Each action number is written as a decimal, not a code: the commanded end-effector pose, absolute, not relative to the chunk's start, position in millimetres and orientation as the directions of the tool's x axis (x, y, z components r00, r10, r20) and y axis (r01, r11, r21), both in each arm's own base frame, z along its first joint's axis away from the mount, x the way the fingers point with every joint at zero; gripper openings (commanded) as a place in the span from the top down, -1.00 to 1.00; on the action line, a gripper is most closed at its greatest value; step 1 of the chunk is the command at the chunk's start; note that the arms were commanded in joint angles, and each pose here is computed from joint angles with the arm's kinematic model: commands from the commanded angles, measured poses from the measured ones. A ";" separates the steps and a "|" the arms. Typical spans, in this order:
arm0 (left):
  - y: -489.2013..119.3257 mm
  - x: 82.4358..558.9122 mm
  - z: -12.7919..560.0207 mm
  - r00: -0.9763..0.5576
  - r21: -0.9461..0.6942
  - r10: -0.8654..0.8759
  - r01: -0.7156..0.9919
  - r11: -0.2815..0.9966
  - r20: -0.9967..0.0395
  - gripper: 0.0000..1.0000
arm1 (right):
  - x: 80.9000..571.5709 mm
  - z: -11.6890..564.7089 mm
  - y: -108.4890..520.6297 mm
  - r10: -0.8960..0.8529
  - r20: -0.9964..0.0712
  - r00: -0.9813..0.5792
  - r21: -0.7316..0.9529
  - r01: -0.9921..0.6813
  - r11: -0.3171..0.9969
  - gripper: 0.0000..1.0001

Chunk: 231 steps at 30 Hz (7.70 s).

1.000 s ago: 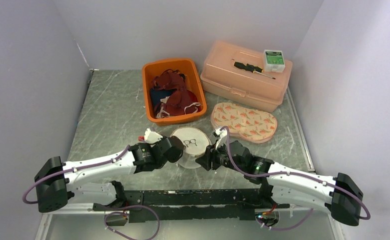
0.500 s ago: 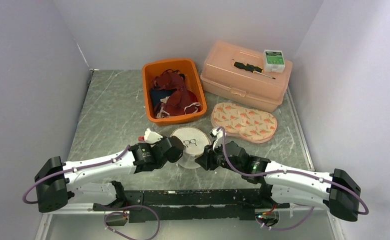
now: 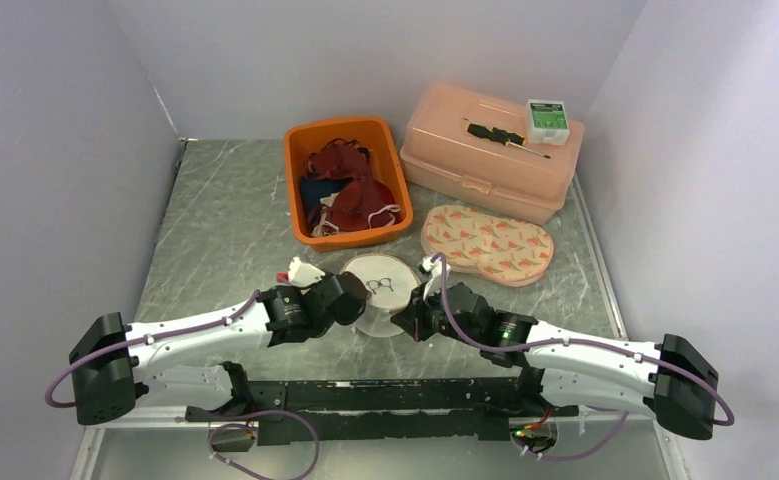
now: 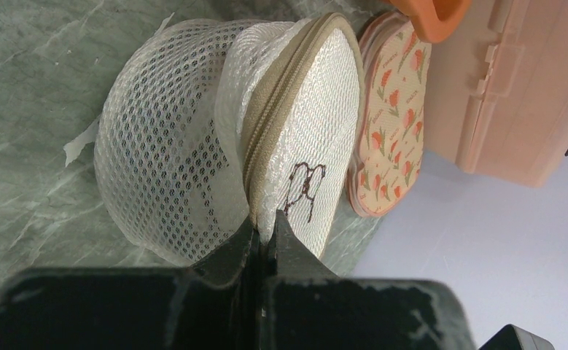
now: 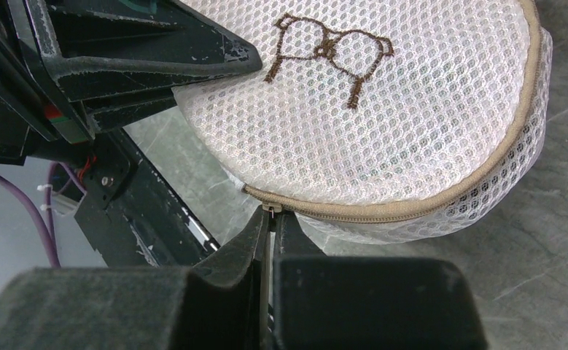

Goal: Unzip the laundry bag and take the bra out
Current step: Unzip the laundry bag at the center of the board.

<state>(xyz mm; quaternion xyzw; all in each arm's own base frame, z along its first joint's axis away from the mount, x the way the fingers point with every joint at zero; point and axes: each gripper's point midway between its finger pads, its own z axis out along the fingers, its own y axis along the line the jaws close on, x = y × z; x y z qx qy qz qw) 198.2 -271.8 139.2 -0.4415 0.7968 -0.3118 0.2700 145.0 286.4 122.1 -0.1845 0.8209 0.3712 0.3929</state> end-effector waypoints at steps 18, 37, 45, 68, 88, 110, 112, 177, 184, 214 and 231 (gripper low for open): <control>-286.8 193.0 148.6 -0.587 -0.751 -0.786 -0.426 0.504 -0.194 0.95 | 182.8 105.0 221.8 0.117 -0.797 -0.592 0.357 -0.305 0.883 1.00; -301.4 242.9 169.4 -0.848 -0.734 -0.271 0.186 0.654 -0.456 0.88 | 125.0 131.6 246.5 0.001 -0.828 -0.560 0.431 -0.636 0.640 1.00; -306.2 234.0 167.5 -0.875 -0.756 -0.230 0.206 0.621 -0.427 -0.59 | 127.8 120.9 257.5 0.053 -0.812 -0.581 0.473 -0.602 0.644 1.00; -322.5 174.6 165.0 -0.790 -0.797 -0.551 -0.138 0.588 -0.270 -0.35 | 140.9 124.8 276.8 0.062 -0.817 -0.574 0.464 -0.589 0.661 1.00; -322.2 183.3 147.7 -0.777 -0.748 -0.546 -0.153 0.646 -0.313 0.95 | 140.1 114.9 257.4 0.034 -0.819 -0.572 0.423 -0.564 0.710 1.00; -308.5 189.6 189.4 -0.852 -0.723 -0.194 0.266 0.638 -0.486 0.95 | 149.4 172.5 232.2 0.060 -0.932 -0.357 0.298 -0.661 0.689 1.00; -314.5 196.4 207.5 -0.840 -0.717 -0.141 0.345 0.605 -0.524 0.95 | 141.8 183.4 232.4 0.046 -0.938 -0.342 0.287 -0.698 0.656 1.00; -346.4 174.1 154.2 -0.716 -0.821 -0.663 -0.232 0.522 -0.219 -0.43 | 132.4 126.4 248.4 0.031 -0.867 -0.497 0.354 -0.571 0.741 1.00; -349.3 179.8 139.1 -0.748 -0.792 -0.634 -0.259 0.552 -0.198 -0.13 | 129.8 126.3 248.3 0.025 -0.868 -0.496 0.355 -0.584 0.730 1.00; -309.6 175.8 141.0 -0.807 -0.797 -0.523 -0.114 0.594 -0.274 0.95 | 154.3 110.1 204.5 0.071 -0.856 -0.512 0.284 -0.351 0.892 1.00; -297.8 207.8 197.8 -0.845 -0.610 0.048 0.422 0.671 -0.532 0.93 | 100.5 184.3 284.7 -0.049 -0.942 -0.333 0.253 -0.796 0.549 1.00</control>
